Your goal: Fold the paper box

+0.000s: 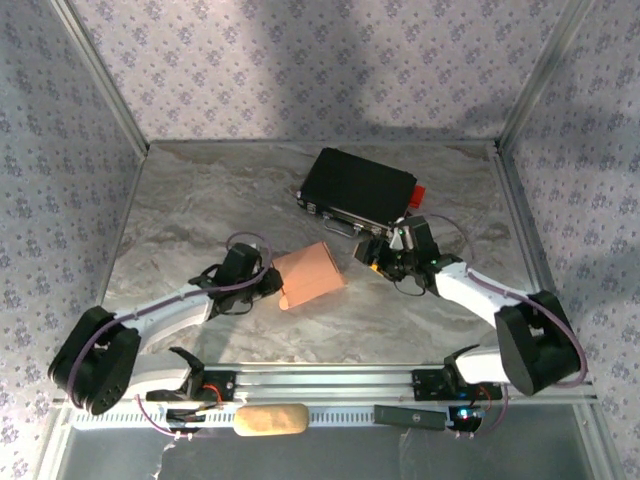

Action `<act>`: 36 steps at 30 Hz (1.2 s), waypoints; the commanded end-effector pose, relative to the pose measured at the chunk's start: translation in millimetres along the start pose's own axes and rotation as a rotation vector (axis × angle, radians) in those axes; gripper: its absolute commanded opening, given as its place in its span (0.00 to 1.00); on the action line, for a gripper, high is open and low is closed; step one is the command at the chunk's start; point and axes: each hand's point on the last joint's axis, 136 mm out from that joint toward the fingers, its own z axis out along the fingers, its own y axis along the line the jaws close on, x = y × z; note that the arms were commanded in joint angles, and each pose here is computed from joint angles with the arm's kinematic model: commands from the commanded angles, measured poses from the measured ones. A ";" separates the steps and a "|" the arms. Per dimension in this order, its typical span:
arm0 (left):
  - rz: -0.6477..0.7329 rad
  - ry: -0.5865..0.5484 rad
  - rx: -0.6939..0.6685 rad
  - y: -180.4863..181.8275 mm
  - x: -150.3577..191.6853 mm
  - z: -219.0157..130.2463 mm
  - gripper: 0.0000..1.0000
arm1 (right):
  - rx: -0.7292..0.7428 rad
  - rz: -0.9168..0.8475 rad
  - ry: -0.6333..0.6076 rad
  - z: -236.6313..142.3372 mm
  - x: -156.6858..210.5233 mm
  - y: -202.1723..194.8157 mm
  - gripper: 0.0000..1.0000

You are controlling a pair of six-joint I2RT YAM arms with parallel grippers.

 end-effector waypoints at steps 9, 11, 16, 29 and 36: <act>-0.009 -0.020 0.004 5.5 -1.1 7.0 0.24 | -0.154 -0.111 0.133 28.8 0.0 25.3 0.70; -0.009 -0.023 -0.008 9.9 0.1 6.9 0.22 | -0.164 -0.113 0.160 35.2 2.4 24.7 0.71; -0.007 -0.034 -0.015 15.6 1.8 6.0 0.19 | -0.208 -0.121 0.227 51.3 12.3 27.4 0.73; 0.002 -0.035 -0.029 20.8 2.8 3.8 0.18 | -0.357 -0.109 0.288 61.8 23.1 52.8 0.75; 0.008 -0.038 -0.030 18.3 -0.4 2.2 0.18 | -0.397 -0.123 0.292 56.8 22.7 64.4 0.76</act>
